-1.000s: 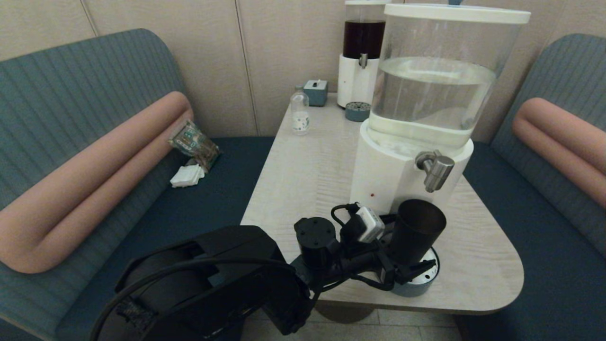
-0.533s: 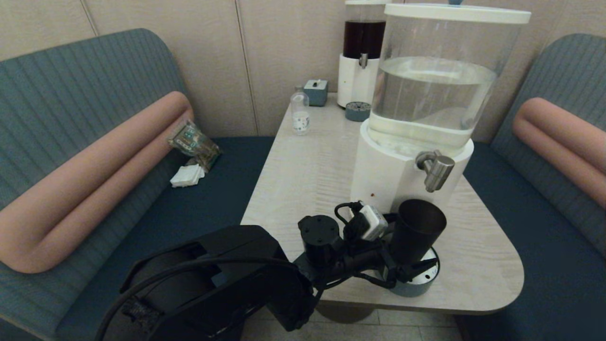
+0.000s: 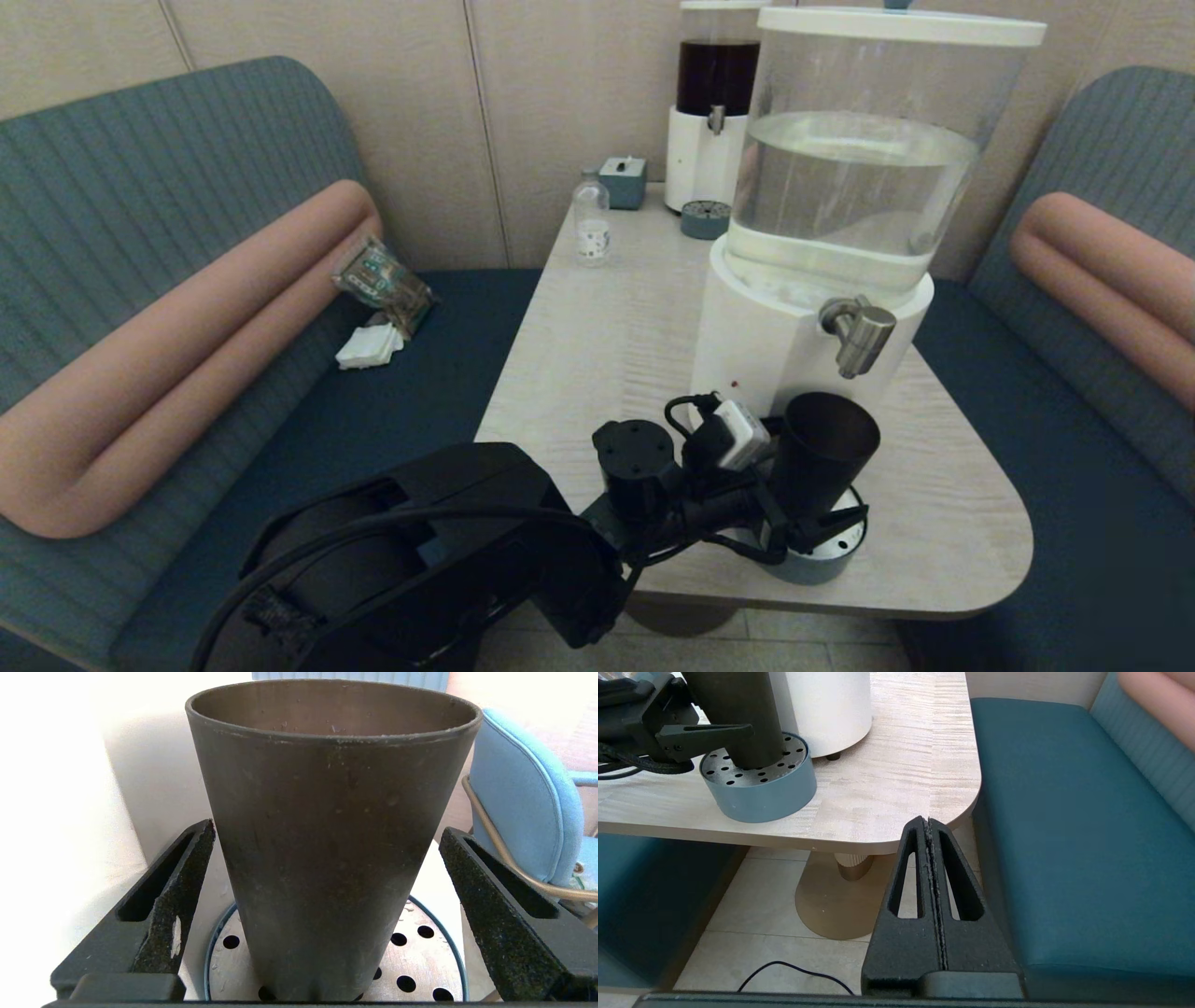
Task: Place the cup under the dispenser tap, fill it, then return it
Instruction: Place the cup next to the water dispenser
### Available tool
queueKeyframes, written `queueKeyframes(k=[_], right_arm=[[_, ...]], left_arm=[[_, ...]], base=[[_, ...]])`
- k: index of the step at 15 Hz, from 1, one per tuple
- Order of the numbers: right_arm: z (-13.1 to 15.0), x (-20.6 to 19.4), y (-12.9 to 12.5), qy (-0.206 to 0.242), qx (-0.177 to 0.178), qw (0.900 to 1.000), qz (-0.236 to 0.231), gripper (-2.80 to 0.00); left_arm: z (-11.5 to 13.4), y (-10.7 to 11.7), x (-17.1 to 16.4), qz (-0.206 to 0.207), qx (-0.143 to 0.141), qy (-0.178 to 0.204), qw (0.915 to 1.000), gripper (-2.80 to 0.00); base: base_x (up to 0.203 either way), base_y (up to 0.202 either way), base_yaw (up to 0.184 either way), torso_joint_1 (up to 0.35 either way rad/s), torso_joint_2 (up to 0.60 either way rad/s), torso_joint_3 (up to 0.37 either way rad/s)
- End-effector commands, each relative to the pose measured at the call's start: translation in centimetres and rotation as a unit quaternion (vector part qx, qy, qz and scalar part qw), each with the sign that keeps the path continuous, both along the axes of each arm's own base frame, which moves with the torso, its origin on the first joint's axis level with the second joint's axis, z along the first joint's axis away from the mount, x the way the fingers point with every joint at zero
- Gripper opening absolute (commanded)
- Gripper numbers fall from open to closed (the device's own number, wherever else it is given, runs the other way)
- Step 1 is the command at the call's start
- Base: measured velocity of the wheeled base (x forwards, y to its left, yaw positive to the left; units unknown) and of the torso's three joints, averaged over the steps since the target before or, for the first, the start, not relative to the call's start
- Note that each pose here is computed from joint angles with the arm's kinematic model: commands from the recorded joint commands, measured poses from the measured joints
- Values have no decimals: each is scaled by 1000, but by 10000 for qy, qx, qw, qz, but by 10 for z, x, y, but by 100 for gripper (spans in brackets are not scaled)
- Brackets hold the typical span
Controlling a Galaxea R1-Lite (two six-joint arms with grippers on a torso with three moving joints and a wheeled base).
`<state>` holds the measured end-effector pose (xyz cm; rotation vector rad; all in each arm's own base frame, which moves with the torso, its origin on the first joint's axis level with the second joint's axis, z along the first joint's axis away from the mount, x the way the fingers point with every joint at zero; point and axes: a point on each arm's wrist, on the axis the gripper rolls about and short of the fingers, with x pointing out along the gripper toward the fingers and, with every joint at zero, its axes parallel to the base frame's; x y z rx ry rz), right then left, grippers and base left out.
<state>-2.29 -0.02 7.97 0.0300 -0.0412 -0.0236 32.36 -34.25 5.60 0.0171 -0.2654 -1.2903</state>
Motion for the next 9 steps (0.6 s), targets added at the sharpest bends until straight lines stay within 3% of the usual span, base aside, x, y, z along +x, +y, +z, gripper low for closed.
queueKeyframes(k=[1,9], right_arm=[[-4,1,0,78,1,10000,-2,-280],[-4,1,0,76,-3,10000,-2,-280]], left_arm=[[1,0,0,-12,-25,-33,10000,-280],[0,1,-5,10,-6,8,10000,-280]], base=[[0,0,0,0,0,0],[0,0,0,0,0,0]])
